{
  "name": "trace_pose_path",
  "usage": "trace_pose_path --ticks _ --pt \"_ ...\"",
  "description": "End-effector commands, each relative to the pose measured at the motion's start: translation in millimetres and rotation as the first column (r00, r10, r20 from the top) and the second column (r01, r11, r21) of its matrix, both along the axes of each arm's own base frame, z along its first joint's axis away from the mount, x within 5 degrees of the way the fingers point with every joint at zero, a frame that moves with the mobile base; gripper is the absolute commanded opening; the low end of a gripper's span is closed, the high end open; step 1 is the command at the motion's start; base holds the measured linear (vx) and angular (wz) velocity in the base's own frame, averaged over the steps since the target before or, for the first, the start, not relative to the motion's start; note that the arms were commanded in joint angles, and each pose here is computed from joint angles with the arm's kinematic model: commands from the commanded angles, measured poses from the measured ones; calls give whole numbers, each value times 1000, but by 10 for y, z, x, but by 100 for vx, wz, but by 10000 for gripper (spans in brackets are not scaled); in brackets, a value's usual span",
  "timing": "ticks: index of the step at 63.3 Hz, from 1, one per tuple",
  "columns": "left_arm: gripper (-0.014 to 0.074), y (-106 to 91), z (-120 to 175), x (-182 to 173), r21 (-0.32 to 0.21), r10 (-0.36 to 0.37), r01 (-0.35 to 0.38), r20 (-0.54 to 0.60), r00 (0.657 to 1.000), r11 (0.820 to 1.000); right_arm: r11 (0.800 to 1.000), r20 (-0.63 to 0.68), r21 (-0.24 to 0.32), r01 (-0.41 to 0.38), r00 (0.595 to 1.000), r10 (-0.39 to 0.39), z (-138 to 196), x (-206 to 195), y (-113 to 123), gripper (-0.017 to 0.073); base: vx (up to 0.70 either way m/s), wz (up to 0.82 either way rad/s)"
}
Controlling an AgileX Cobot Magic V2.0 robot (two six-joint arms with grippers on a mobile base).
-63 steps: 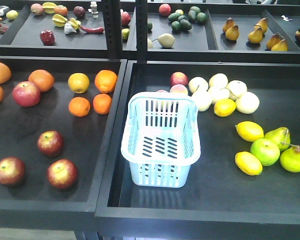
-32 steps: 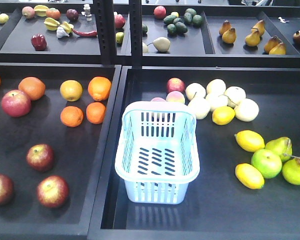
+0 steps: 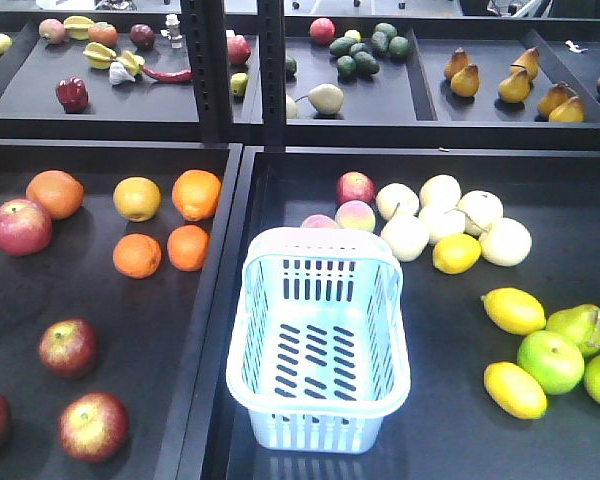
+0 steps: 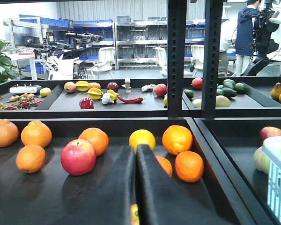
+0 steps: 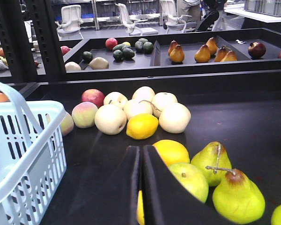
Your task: Pick three apples into basket with both arms
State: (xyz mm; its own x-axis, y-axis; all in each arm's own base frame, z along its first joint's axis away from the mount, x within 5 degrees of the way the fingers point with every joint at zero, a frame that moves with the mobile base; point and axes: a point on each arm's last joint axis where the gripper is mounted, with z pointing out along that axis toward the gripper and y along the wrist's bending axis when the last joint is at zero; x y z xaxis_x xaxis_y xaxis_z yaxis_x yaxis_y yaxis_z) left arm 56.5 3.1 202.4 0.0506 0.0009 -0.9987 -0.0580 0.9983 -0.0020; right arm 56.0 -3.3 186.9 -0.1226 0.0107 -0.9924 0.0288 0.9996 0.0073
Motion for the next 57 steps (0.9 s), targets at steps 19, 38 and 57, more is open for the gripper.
trace_pose_path --ticks 19,38,57 --pt "-6 12 148 -22 -10 11 -10 95 995 1000 1000 68 -15 -17 998 18 24 3 14 -5 8 1" --pt "-6 12 148 -22 -10 11 -10 95 995 1000 1000 68 -15 -17 998 18 24 3 14 -5 5 1" --pt "-6 12 148 -22 -10 11 -10 95 995 1000 1000 68 -15 -17 998 18 24 3 14 -5 0 0"
